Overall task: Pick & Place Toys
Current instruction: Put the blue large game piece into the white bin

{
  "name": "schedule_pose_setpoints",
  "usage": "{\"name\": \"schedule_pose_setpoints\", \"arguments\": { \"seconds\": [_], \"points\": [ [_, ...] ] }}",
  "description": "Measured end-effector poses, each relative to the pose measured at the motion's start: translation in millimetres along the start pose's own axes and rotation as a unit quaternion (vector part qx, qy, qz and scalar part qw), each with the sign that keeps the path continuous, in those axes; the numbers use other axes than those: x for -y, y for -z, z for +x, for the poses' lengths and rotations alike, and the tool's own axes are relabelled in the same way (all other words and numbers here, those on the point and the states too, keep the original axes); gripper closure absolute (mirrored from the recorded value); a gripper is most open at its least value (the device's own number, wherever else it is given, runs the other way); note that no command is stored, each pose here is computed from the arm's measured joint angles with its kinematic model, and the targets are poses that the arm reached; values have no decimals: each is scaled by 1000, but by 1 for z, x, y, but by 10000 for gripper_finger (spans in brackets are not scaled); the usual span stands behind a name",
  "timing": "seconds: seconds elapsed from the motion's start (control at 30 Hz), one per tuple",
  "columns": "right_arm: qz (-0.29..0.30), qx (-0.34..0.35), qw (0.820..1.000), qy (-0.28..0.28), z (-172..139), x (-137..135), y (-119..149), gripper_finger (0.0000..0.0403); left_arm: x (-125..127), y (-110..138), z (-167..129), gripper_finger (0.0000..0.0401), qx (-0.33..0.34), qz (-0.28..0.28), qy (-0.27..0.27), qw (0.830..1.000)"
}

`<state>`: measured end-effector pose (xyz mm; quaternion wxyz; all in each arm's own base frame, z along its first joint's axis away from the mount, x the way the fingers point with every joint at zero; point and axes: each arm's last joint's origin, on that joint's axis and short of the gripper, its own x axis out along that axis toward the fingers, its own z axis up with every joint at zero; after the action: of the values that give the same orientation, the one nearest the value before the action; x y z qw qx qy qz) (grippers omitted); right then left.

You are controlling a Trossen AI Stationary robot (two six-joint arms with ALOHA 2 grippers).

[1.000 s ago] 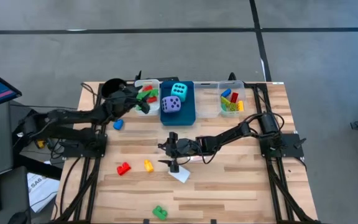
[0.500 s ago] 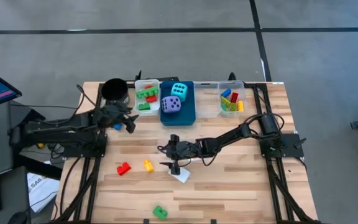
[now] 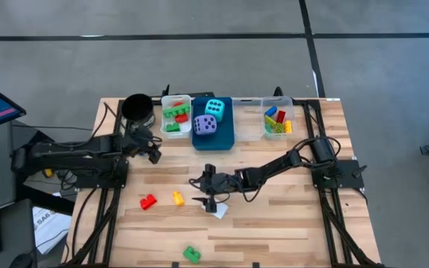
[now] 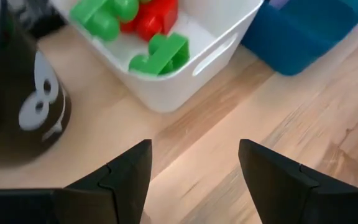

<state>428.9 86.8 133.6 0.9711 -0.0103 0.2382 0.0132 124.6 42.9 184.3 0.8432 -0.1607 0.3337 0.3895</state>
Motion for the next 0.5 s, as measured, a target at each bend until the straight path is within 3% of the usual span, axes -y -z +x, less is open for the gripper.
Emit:
{"name": "schedule_pose_setpoints", "arguments": {
  "seconds": [0.3, 0.5],
  "points": [
    [6, -15, 1000, -8, -2, -9, 4, 104, 0, 14, 13, 170, -89, -61, -52, 993],
    [8, -16, 1000, -12, -2, -13, 4, 104, -1, 20, 20, 170, -139, -63, -85, 985]
  ]
}}
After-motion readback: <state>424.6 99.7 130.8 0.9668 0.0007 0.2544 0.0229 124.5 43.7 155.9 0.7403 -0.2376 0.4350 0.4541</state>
